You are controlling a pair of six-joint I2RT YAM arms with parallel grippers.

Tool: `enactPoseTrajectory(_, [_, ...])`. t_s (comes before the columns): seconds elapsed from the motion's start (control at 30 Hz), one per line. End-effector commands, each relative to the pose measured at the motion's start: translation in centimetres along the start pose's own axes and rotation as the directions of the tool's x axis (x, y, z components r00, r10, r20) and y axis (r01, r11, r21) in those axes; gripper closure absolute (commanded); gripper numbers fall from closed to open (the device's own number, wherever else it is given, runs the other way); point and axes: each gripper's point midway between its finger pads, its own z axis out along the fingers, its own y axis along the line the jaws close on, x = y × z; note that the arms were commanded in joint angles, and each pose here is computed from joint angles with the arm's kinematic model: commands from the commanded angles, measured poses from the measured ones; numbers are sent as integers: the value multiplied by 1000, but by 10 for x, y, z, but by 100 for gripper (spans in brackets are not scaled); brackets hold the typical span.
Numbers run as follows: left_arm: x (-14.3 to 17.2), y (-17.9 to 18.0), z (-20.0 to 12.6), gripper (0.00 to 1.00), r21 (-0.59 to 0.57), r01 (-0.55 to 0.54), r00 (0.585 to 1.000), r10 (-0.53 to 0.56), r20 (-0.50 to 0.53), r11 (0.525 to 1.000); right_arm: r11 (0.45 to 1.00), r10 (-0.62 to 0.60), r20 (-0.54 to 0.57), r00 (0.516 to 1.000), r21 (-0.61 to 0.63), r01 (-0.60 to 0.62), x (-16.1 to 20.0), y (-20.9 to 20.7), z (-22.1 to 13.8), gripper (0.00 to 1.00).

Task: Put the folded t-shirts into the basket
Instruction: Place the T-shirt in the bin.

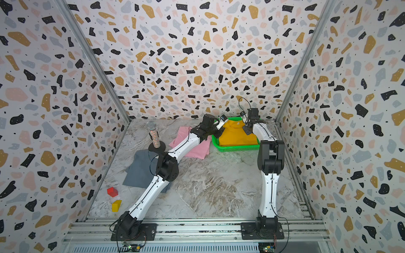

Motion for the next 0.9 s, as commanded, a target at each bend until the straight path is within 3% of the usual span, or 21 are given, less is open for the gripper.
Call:
enactPoseTrajectory(0.0, [6, 32, -2, 89, -104, -26, 1000, 25, -10, 994, 994, 17, -42, 999, 112, -12, 4, -37, -12, 84])
enactPoseTrajectory(0.17, [-3, 45, -10, 68, -173, -44, 999, 42, -18, 984, 992, 3, -42, 999, 129, 2, -1, -44, -20, 66])
enactPoseTrajectory(0.33, [-20, 50, -25, 54, -216, -50, 999, 46, -24, 975, 987, -17, -39, 999, 161, 23, -6, -56, -34, 52])
enactPoseTrajectory(0.5, [-33, 52, -45, 46, -232, -56, 998, 45, -54, 971, 985, -20, -21, 1000, 168, 23, -13, -63, -58, 46])
enactPoseTrajectory(0.67, [-43, 55, -78, 37, -254, -59, 993, 32, -110, 965, 995, 5, 38, 999, 100, -8, -21, -57, -101, 42])
enactPoseTrajectory(0.87, [-24, 52, -129, 31, -248, -44, 975, -13, -221, 968, 998, 55, 98, 994, -31, -52, -10, -29, -157, 35])
